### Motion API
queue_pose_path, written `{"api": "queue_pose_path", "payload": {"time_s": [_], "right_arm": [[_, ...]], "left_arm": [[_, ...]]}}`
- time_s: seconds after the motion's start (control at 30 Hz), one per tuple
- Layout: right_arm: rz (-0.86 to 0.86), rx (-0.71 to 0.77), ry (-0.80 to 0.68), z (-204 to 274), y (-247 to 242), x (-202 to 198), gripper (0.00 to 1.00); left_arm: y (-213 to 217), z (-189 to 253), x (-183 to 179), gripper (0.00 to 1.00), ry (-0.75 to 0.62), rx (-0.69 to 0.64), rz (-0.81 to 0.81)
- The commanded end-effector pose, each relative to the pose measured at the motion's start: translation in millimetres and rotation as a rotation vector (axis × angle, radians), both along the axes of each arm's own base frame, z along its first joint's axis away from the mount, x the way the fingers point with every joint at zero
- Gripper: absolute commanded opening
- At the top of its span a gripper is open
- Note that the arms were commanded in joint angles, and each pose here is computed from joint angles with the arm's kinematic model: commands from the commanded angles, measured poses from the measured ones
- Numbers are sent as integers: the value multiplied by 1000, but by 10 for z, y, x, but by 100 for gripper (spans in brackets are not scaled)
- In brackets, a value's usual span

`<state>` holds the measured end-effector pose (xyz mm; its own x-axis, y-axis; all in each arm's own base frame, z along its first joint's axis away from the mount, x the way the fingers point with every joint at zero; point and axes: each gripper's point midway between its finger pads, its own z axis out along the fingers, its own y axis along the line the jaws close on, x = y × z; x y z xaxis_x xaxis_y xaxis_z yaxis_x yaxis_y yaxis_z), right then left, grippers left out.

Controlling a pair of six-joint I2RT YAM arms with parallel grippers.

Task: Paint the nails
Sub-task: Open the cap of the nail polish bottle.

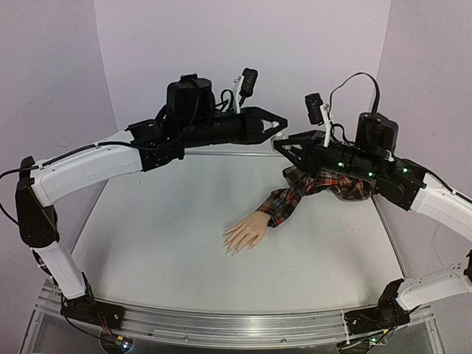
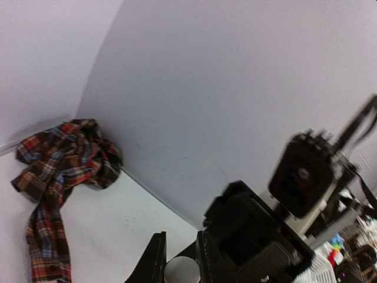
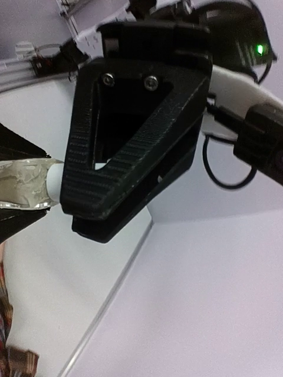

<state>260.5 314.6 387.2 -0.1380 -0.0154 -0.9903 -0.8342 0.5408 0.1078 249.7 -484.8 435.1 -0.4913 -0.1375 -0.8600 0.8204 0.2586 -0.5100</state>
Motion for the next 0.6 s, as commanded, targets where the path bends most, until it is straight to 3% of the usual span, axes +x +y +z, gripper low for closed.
{"api": "queue_pose_path", "payload": {"time_s": [0.0,0.13,0.3,0.33,0.4,0.57], "right_arm": [[-436,-199,-159,29,-301,576,0],[-523,-210,-213,102,-267,740,0],[-444,-173,-229,203,-78,728,0],[-414,-162,-229,216,-33,701,0],[-351,-145,-226,222,45,634,0],[-235,-100,-194,198,84,510,0]], "left_arm": [[294,39,751,0,114,-26,446],[284,58,933,0,165,-75,543],[265,183,965,2,154,-124,550],[261,225,950,9,143,-126,539],[259,305,885,36,120,-128,505],[334,549,541,73,31,-168,347]]}}
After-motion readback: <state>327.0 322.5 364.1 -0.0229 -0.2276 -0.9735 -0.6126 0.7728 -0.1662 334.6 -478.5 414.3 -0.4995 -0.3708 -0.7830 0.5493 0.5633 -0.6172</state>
